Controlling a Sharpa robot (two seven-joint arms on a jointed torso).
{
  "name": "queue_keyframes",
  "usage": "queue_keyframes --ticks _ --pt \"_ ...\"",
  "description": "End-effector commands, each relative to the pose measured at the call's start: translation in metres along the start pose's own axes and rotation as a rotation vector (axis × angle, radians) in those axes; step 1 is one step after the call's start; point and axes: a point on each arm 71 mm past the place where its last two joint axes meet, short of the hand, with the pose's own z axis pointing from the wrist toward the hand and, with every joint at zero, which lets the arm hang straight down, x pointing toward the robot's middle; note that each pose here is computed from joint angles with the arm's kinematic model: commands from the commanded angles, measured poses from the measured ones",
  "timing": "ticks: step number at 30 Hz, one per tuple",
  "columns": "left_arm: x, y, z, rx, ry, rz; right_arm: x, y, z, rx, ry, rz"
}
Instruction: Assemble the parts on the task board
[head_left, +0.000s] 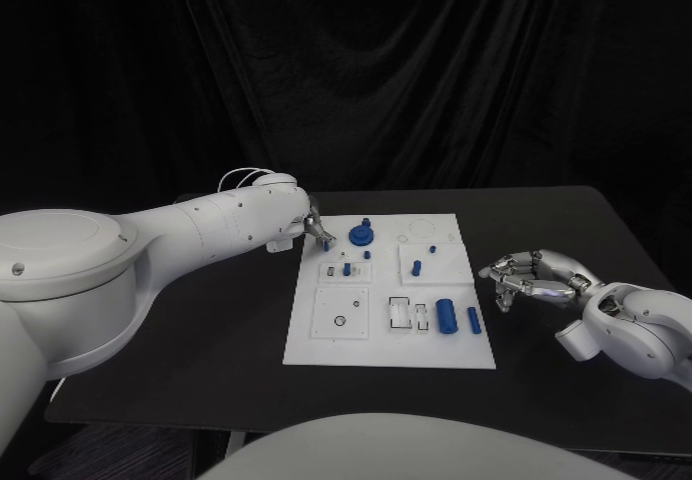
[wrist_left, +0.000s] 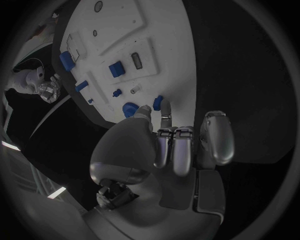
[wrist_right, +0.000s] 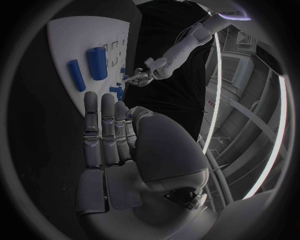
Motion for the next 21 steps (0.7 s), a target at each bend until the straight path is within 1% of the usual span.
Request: queue_keyframes --ticks 1,13,21 --pt "0.0027 -0.0030 0.0004 0.018 0.013 0.004 0.0011 0.0009 0.0000 -0.015 0.001 -0.001" --pt "0.0044 -0.0019 0.0011 0.020 0.016 0.003 0.0001 0.0002 -0.0013 -0.011 -0.001 -0.001" --pt "0.0061 -0.0029 0.0012 0.025 0.023 0.006 0.0005 -0.0001 -0.0016 -0.006 0.002 0.001"
